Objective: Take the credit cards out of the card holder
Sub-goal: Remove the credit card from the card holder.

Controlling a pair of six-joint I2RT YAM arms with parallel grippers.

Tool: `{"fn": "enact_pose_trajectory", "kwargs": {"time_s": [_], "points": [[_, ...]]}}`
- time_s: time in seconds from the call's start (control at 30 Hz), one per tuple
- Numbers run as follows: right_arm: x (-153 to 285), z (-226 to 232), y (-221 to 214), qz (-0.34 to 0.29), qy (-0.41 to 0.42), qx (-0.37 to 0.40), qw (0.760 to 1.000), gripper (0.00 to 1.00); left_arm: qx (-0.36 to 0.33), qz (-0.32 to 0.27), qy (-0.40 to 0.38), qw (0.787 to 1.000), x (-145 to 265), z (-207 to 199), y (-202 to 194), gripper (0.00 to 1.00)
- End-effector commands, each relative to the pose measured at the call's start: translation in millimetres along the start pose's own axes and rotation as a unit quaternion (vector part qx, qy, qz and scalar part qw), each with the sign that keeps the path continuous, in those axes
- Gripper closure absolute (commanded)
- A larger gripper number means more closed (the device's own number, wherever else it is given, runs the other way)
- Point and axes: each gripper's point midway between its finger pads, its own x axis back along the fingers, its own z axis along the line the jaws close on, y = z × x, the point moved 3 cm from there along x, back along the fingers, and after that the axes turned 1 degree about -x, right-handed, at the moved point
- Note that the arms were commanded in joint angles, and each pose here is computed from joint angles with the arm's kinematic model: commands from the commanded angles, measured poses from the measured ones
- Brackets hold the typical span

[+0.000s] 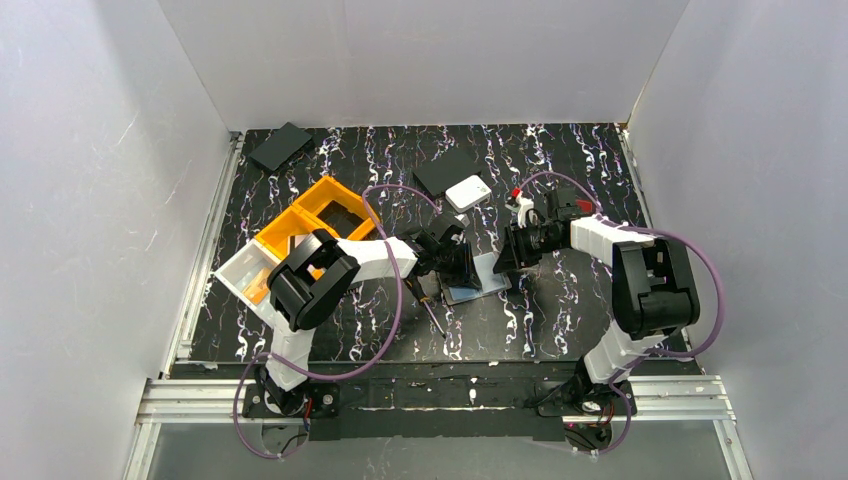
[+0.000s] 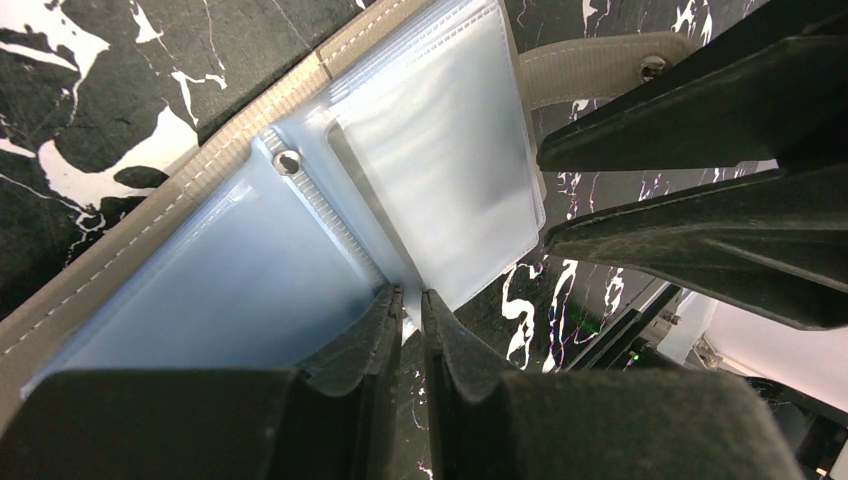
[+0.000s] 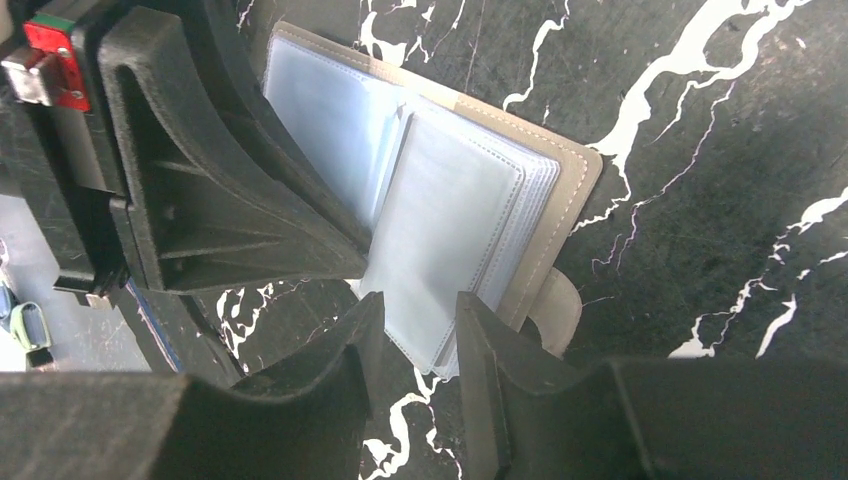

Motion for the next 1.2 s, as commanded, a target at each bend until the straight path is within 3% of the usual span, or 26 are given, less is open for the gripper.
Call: {"fn": "enact_pose_trajectory", "kwargs": {"time_s": [0.0, 0.73, 1.03, 1.17], "points": [[-3.2, 0.3, 0.4, 0.005, 0.009, -0.003, 1.000, 0.60, 0.004, 0.015, 0.025, 1.000, -5.0, 16.6, -8.5, 0.88], [-16.5, 11.7, -8.5, 0.023, 0.080, -0.049, 0.995, 0.62, 0.003, 0.020, 0.011, 1.000, -4.7, 10.4, -7.8, 0.85], [-20.5, 9.7, -10.5, 0.022, 0.081, -0.064, 0.994, 0.62, 0.013, -0.009, -0.003, 1.000, 12.1, -1.5, 0.9, 0.64], [-22.0, 6.5, -11.1, 0.023, 0.074, -0.067, 0.995, 0.62, 0.010, -0.033, -0.010, 0.999, 28.2, -9.8, 8.5, 0.60]]}}
